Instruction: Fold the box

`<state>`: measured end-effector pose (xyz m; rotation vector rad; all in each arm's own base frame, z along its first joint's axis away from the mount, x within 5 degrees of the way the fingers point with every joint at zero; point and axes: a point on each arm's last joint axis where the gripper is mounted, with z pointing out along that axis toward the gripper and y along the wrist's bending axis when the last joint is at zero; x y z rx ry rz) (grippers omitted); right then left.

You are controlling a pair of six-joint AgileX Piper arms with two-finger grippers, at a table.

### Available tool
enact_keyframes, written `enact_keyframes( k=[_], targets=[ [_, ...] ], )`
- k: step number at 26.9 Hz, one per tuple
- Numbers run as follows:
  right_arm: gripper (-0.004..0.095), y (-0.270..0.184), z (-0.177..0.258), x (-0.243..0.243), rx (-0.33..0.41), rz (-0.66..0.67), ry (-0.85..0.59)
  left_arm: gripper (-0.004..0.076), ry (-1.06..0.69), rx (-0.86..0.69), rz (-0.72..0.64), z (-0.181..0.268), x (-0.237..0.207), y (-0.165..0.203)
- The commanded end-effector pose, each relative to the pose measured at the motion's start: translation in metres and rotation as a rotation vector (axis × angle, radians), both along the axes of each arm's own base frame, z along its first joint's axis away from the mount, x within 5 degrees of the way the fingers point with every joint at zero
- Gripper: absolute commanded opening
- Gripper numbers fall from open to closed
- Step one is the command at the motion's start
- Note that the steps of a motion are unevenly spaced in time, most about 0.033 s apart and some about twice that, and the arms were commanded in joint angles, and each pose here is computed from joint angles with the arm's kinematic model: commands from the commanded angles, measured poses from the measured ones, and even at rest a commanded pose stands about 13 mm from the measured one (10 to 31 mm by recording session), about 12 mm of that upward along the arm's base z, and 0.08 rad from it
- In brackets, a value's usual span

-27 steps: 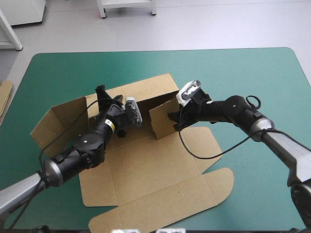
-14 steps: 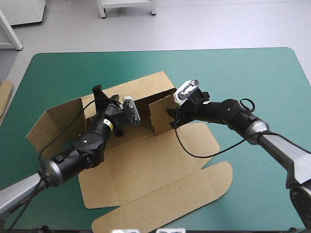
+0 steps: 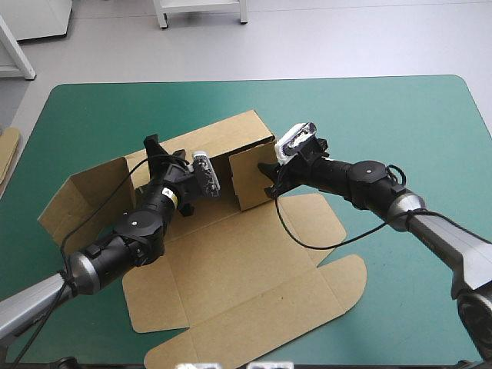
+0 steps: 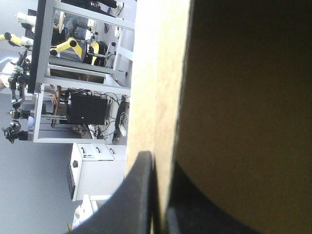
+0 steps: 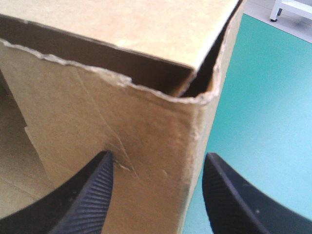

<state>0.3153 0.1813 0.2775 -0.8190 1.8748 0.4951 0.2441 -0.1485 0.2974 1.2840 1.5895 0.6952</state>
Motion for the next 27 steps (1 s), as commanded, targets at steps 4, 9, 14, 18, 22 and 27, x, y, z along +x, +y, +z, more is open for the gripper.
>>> enact_keyframes(
  k=[4,9,14,18,22,27],
  targets=[
    [0.0509,0.002,0.020,-0.003,0.107,-0.002,-0.060,-0.0008,0.018,-0.093,0.021,0.006,-0.003,-0.001],
    [0.0509,0.009,0.018,-0.006,0.066,-0.030,-0.077,-0.0009,0.018,-0.093,0.021,0.006,-0.003,-0.001],
    [0.0509,0.022,0.007,-0.007,-0.004,-0.059,-0.075,-0.0008,0.020,-0.098,0.023,0.006,-0.003,-0.001],
    [0.0509,0.024,-0.001,-0.005,-0.012,-0.063,-0.053,-0.0008,0.020,-0.098,0.023,0.006,-0.003,-0.001],
    [0.0508,0.025,0.005,-0.003,0.006,-0.069,-0.062,-0.0008,0.020,-0.098,0.023,0.006,-0.003,-0.001],
    [0.0508,0.028,0.005,0.000,0.009,-0.067,-0.063,-0.0008,0.020,-0.098,0.025,0.006,-0.003,0.000]
  ],
)
